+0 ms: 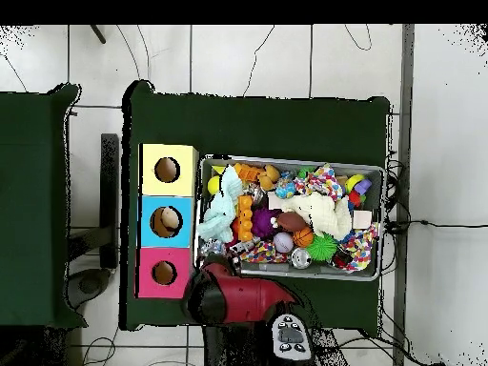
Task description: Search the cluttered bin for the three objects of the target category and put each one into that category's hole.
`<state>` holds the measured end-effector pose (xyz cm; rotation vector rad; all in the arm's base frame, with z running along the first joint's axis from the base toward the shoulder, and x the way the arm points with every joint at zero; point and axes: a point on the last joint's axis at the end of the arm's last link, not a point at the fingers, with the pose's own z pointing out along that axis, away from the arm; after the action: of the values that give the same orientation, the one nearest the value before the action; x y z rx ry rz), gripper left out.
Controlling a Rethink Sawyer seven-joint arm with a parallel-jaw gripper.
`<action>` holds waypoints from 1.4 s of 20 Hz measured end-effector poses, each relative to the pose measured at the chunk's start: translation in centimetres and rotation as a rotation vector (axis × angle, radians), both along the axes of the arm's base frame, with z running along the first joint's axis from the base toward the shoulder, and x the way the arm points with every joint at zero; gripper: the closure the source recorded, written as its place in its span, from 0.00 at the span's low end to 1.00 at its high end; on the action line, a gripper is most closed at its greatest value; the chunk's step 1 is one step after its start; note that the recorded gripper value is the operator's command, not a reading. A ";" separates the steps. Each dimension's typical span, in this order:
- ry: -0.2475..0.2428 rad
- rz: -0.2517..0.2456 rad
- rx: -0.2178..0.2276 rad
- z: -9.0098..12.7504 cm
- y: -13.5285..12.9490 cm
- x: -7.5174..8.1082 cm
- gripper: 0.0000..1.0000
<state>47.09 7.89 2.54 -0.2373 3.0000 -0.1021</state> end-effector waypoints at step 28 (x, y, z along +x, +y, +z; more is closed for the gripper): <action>0.025 -0.028 0.061 -3.7 -2.3 -1.4 0.00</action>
<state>45.64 5.54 -1.20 -0.1912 3.0263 -0.0105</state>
